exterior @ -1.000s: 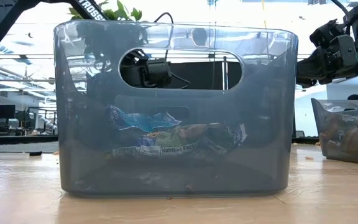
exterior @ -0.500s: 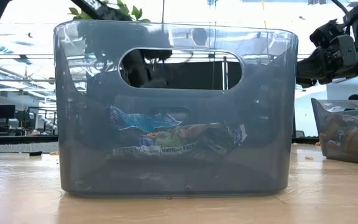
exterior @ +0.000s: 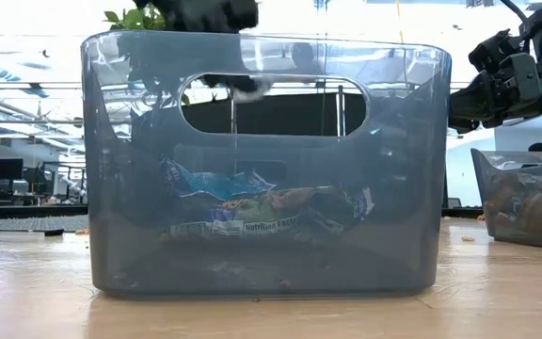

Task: Pick and place Granola Bars by type
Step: Put the blue granola bar into the middle black bin

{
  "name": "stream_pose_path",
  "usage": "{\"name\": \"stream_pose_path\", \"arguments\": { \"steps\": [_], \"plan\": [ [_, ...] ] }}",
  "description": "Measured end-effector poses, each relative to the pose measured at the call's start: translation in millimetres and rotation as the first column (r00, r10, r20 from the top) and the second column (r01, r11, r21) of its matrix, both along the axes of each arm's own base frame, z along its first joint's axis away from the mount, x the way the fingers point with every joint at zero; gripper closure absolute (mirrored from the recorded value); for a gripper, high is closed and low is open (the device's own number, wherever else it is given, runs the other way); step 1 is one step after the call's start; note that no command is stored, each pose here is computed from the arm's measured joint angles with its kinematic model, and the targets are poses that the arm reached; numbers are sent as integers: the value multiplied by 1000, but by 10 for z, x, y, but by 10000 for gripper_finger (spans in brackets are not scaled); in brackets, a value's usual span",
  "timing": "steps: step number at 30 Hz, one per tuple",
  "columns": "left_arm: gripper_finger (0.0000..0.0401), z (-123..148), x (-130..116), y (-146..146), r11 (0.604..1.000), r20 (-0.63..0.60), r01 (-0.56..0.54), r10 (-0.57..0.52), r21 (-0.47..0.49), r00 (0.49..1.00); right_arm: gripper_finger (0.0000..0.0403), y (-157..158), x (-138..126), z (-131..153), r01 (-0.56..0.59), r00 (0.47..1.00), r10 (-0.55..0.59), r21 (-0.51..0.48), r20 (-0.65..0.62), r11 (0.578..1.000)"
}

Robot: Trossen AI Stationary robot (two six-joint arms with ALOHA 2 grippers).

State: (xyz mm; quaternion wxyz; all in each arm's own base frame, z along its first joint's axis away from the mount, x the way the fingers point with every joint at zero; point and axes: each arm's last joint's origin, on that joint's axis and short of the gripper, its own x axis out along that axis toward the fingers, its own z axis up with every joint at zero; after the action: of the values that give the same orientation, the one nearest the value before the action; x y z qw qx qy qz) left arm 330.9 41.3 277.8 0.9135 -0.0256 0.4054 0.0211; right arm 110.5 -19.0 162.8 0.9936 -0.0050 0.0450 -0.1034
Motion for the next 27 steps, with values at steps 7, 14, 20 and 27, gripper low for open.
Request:
{"name": "stream_pose_path", "arguments": {
  "steps": [7, 14, 20, 27],
  "plan": [
    [387, 174, -125, -595, 986, 27, 169, -169, -14, 985, 252, 0, 0, 0, 0, 1000, 0, 0, 0, 1000],
    [382, 55, -178, -1182, 967, -45, 249, -251, -56, 967, 252, 0, 0, 0, 0, 1000, 0, 0, 0, 1000],
    [390, -230, -187, -1711, 889, -130, 455, -456, -38, 880, 252, 0, 0, 0, 0, 1000, 0, 0, 0, 1000],
    [376, -544, -29, -1933, 810, -124, 579, -586, -90, 801, 252, 0, 0, 0, 0, 1000, 0, 0, 0, 1000]
  ]
}}
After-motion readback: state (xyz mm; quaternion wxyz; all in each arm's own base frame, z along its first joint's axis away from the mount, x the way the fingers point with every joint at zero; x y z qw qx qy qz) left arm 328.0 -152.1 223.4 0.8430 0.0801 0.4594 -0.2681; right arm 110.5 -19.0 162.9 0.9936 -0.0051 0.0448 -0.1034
